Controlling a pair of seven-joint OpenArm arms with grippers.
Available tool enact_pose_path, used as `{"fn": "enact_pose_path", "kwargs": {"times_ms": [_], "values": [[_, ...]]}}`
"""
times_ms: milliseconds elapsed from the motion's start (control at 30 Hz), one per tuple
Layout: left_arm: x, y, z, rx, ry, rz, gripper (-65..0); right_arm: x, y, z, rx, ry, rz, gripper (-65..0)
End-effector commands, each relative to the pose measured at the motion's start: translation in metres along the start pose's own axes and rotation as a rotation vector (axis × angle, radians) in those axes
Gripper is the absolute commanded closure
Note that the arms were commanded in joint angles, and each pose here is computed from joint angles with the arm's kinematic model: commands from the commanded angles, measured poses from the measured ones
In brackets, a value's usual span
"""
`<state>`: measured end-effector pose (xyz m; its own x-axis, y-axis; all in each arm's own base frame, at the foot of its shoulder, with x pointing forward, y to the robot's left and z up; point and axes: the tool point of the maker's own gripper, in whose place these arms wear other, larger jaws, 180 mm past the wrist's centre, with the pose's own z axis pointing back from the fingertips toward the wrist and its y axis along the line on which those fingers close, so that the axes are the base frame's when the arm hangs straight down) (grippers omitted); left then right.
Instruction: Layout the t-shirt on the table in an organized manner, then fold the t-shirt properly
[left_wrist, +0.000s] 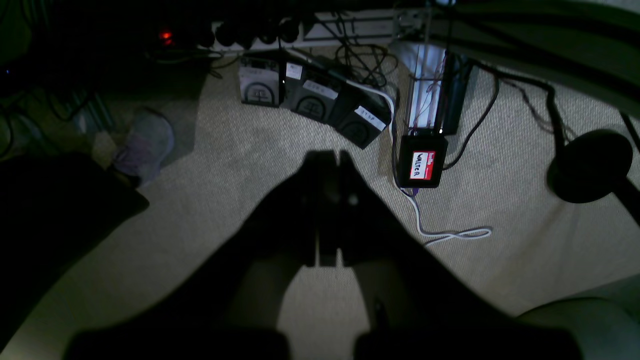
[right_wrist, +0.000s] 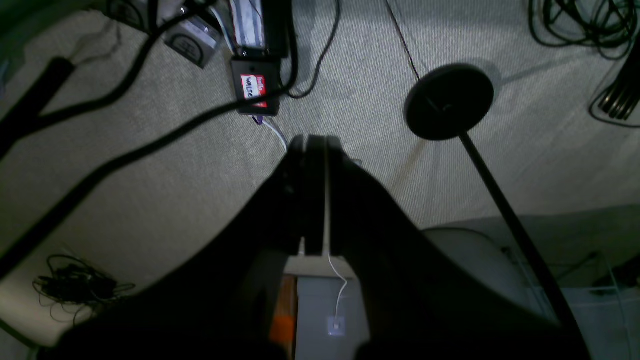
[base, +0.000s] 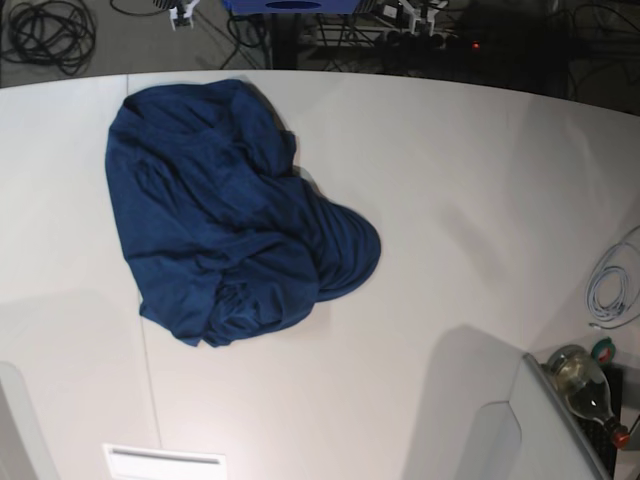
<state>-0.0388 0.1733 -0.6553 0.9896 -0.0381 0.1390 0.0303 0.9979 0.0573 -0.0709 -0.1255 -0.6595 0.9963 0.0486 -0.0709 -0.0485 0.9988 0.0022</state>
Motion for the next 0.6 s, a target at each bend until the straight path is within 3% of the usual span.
{"fn": "enact_pose_path", "kwargs": {"times_ms": [0, 333, 567], "values": [[-0.007, 0.003, 0.001, 0.006, 0.012, -0.006, 0.0, -0.005, -0.002, 0.0, -0.009, 0.01, -0.005, -0.2], [-0.012, 0.003, 0.002, 0.007, 0.021, -0.006, 0.0, -0.006, -0.002, 0.0, -0.009, 0.01, -0.005, -0.2], [-0.043, 0.031, 0.021, 0.04, 0.005, -0.043, 0.0, -0.055, 0.0, 0.01, -0.008, 0.031, -0.004, -0.2]]}}
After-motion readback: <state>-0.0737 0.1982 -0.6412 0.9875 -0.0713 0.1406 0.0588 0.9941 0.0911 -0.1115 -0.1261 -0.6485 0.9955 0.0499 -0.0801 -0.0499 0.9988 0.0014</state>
